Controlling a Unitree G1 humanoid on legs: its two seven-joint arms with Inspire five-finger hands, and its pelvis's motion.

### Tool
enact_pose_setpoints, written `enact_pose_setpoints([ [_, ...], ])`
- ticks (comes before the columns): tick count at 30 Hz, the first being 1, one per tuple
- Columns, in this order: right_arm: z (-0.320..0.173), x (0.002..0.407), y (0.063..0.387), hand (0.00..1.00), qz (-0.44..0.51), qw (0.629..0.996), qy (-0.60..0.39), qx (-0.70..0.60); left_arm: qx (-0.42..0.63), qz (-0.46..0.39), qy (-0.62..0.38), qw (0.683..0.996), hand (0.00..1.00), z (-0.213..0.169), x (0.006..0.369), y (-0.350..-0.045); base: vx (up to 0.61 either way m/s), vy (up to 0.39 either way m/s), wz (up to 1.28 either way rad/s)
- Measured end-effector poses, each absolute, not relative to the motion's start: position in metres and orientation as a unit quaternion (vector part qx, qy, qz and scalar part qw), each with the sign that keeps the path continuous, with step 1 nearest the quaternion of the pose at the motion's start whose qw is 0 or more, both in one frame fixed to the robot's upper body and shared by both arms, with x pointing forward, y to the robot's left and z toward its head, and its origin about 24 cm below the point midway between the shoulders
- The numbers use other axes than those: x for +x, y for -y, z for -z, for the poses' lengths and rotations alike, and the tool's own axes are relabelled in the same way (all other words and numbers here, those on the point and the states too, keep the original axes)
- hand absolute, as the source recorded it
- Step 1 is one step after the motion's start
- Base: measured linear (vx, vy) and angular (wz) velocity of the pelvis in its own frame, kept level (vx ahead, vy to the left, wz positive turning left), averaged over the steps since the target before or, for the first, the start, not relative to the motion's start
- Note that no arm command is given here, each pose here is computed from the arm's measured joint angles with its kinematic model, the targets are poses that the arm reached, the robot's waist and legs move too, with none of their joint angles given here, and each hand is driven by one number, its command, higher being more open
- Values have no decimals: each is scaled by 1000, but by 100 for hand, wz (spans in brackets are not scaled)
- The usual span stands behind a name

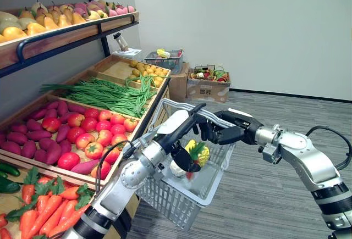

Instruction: Pick vegetable in the basket

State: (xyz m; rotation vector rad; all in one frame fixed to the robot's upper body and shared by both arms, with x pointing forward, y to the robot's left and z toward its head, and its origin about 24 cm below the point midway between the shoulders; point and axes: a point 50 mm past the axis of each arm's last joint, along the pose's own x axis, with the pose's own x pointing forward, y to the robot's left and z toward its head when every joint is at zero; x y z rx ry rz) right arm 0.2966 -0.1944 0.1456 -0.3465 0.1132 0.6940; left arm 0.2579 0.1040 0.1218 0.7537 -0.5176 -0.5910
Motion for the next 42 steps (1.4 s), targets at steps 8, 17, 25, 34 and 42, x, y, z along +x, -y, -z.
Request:
enact_pose_setpoints([
  [8,-152,295,193,0,-337,925,-40,-171,405,238,281,837,100,-138,257,-124,-41,13,4],
  [17,-151,280,231,0,-265,953,-36,-146,325,-47,422,845,100,-239,236,-219,-19,6,15],
  [25,-126,265,256,0,-202,972,-66,-101,228,-152,436,857,100,-246,194,-272,-5,35,16],
  [34,-72,235,281,0,-115,983,-141,-18,109,-312,206,921,100,-145,176,-337,-33,57,10],
  [42,-36,214,290,0,-38,981,-184,44,4,-499,106,860,100,-84,131,-371,-3,44,9],
])
